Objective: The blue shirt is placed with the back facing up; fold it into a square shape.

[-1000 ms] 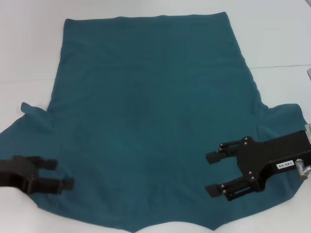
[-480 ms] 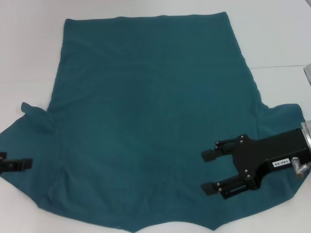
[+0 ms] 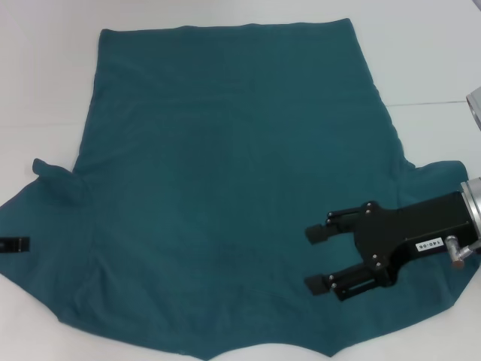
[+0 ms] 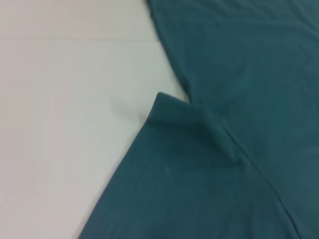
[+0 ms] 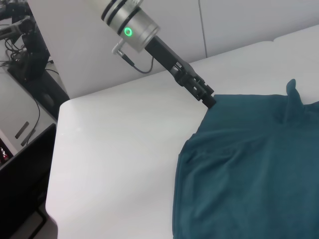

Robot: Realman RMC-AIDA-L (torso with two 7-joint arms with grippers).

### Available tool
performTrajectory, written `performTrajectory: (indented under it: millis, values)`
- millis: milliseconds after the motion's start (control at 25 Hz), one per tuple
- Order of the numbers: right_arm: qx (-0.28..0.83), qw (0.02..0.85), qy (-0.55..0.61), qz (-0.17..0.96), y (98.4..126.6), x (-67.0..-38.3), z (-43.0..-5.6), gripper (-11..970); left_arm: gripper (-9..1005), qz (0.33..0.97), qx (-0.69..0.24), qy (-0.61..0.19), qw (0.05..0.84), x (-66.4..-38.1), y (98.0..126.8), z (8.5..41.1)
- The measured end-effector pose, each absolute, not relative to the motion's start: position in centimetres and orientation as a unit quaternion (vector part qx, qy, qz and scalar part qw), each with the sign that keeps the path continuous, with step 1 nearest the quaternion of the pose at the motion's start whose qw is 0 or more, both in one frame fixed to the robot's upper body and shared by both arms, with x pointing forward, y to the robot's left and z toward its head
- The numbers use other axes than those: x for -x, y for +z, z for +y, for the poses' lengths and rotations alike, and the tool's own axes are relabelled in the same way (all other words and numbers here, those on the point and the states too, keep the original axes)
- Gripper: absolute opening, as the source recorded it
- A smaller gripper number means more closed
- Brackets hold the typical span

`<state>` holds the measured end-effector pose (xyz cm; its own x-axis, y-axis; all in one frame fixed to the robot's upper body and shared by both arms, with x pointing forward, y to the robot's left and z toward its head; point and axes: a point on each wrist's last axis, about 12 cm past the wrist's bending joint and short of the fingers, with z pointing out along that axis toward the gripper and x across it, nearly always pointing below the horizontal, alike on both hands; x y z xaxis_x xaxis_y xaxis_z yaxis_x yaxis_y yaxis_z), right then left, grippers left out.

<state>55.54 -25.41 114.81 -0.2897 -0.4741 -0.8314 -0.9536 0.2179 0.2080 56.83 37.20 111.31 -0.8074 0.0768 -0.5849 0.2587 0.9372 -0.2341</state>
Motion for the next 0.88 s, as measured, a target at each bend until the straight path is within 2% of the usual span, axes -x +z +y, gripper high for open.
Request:
performTrajectory:
  millis: [880]
  values:
    - [0.501, 0.317, 0.382, 0.709, 114.7, -55.7, -24.9, 870, 921, 0.94, -0.038, -0.092, 0.325, -57.7, 109.8, 38.5]
